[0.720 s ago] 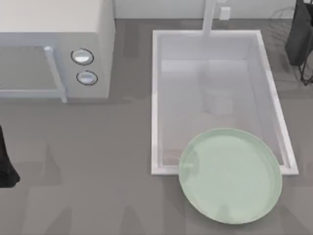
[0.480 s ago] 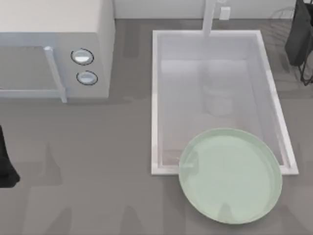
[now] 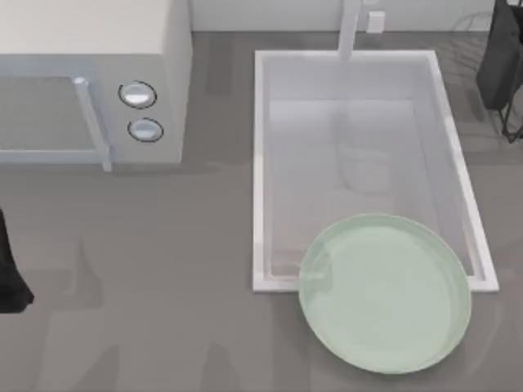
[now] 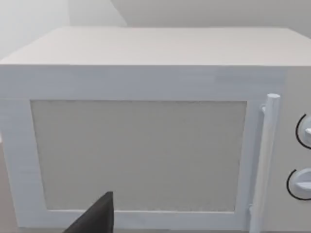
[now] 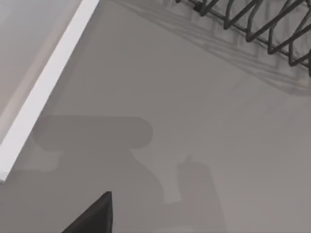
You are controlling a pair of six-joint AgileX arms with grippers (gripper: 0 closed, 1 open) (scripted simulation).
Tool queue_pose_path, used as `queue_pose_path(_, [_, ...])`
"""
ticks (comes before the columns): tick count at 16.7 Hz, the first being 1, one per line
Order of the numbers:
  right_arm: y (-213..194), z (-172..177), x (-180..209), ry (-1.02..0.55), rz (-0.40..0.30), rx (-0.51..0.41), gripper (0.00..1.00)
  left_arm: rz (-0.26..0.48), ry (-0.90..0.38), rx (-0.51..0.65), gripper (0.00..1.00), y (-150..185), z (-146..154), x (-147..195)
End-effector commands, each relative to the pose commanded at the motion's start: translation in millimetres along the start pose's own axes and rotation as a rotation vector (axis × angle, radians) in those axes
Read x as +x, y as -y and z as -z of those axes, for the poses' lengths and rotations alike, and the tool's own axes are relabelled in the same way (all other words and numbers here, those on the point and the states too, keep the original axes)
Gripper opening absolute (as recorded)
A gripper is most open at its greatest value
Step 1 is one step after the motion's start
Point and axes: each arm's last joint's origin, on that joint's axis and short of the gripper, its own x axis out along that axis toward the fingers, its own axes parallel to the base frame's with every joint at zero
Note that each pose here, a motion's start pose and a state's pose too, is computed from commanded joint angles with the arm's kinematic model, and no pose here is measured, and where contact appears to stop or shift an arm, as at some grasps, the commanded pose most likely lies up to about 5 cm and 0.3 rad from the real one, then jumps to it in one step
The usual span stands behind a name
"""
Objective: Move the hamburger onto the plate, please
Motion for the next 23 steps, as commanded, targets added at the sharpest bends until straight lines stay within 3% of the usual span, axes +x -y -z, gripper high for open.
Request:
queue_pose_path(6, [21, -16, 47, -0.466, -0.378, -0.384, 1.0, 0.0, 0.0, 0.0, 1.0, 0, 0, 0])
queue_pose_path(9, [30, -20, 68, -0.579, -0.565, -0.512, 1.0, 0.0, 0.0, 0.0, 1.0, 0, 0, 0])
queue_pose_path(12, [36, -22, 86, -0.634, -0.705, -0.595, 1.0, 0.0, 0.0, 0.0, 1.0, 0, 0, 0])
queue_pose_path(15, [39, -22, 92, -0.647, -0.751, -0.622, 1.0, 0.0, 0.0, 0.0, 1.0, 0, 0, 0])
queue_pose_path(23, [31, -11, 103, -0.65, -0.755, -0.62, 1.0, 0.0, 0.0, 0.0, 1.0, 0, 0, 0])
